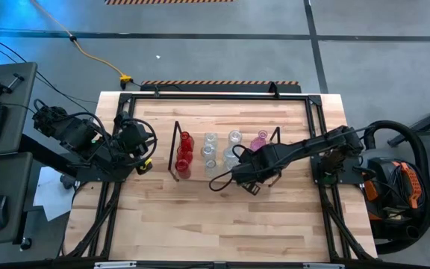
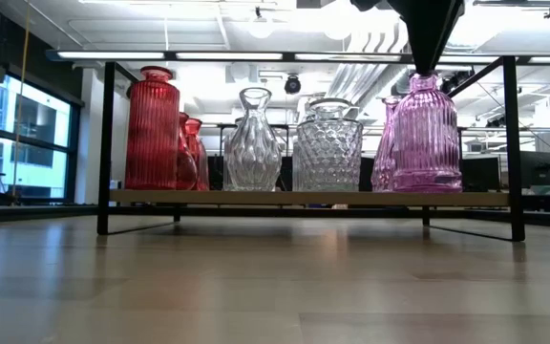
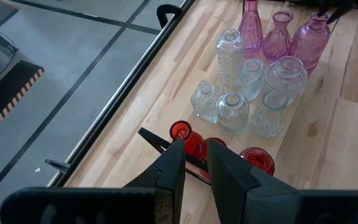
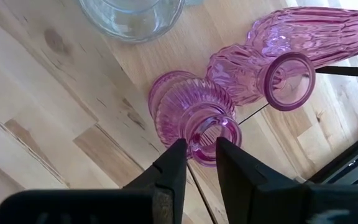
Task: Sort vases onto shelf
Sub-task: Put the transparent vase aligned with the other transparent vase on the shelf, then return to Home Position
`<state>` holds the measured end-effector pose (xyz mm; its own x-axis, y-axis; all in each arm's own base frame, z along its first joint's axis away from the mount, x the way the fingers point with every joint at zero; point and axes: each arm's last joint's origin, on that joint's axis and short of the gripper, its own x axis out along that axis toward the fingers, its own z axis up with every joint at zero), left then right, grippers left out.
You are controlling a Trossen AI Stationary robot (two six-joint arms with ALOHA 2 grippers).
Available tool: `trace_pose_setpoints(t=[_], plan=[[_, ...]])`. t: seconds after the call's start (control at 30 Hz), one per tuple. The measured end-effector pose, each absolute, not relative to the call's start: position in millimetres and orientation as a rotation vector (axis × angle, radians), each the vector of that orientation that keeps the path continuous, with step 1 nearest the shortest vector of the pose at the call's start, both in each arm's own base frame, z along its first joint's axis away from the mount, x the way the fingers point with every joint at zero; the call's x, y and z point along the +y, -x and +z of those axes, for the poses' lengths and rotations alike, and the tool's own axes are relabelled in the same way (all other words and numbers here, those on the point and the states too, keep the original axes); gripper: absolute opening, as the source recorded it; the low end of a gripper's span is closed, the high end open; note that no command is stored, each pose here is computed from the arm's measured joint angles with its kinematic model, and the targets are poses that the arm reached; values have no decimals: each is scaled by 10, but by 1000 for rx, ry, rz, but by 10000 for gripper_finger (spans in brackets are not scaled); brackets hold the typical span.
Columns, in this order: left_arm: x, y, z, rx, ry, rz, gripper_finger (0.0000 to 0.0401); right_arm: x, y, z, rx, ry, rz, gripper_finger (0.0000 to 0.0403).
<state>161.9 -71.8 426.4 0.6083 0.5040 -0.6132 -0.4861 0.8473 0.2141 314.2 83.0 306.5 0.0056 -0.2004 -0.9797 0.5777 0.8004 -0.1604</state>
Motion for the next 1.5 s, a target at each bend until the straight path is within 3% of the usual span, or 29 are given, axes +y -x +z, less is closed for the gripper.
trace_pose_setpoints(t=[0.63, 0.9, 1.23, 1.5], plan=[[-718, -1620, 4265, 712, -18, 576, 60, 807, -3182, 3543, 1259, -287, -582, 67], [-667, -1414, 4378, 585, -38, 595, 60, 920, -3087, 4152, 936, -153, -581, 67], [-298, -826, 4572, 491, 10, 499, 60, 747, -2311, 4852, 642, -149, -574, 67], [-133, -596, 4272, 451, 19, 468, 60, 580, -1667, 4718, 535, -214, -608, 67]])
